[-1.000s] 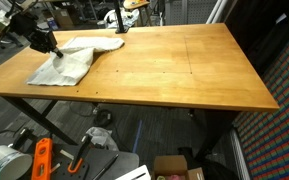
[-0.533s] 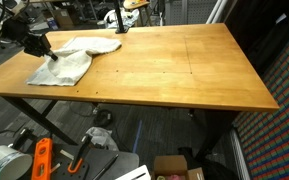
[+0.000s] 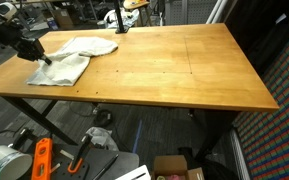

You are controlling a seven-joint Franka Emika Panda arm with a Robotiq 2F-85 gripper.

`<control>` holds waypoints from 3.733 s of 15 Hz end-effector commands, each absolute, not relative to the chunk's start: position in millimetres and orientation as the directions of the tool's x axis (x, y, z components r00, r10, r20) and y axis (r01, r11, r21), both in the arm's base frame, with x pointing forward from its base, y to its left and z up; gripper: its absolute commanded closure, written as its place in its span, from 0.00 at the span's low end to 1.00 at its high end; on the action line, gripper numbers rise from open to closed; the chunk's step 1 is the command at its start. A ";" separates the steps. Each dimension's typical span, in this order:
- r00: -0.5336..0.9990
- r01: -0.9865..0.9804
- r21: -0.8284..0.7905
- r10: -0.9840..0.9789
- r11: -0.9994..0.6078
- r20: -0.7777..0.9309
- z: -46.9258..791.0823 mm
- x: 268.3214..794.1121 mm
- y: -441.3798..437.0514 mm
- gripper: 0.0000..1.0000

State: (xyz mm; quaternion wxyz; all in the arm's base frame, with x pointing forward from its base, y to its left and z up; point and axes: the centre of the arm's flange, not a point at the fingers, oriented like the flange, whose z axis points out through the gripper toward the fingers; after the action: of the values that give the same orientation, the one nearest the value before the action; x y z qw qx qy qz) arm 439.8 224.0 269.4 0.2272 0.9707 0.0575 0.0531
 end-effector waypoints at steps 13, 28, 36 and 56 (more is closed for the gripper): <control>0.988 0.099 0.414 0.138 -0.905 0.066 262.2 430.4 271.7 0.93; 0.992 0.075 0.351 0.107 -0.933 0.071 267.6 438.5 297.9 0.88; 0.941 0.337 0.319 0.330 -0.886 -0.078 303.3 421.2 269.0 0.17; 0.984 0.113 -0.137 0.130 -0.984 -0.122 312.7 687.6 -15.6 0.00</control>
State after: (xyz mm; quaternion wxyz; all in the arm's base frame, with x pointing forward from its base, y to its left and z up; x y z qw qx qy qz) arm 638.0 -1.6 331.4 -0.0340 0.9955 0.0749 -0.0472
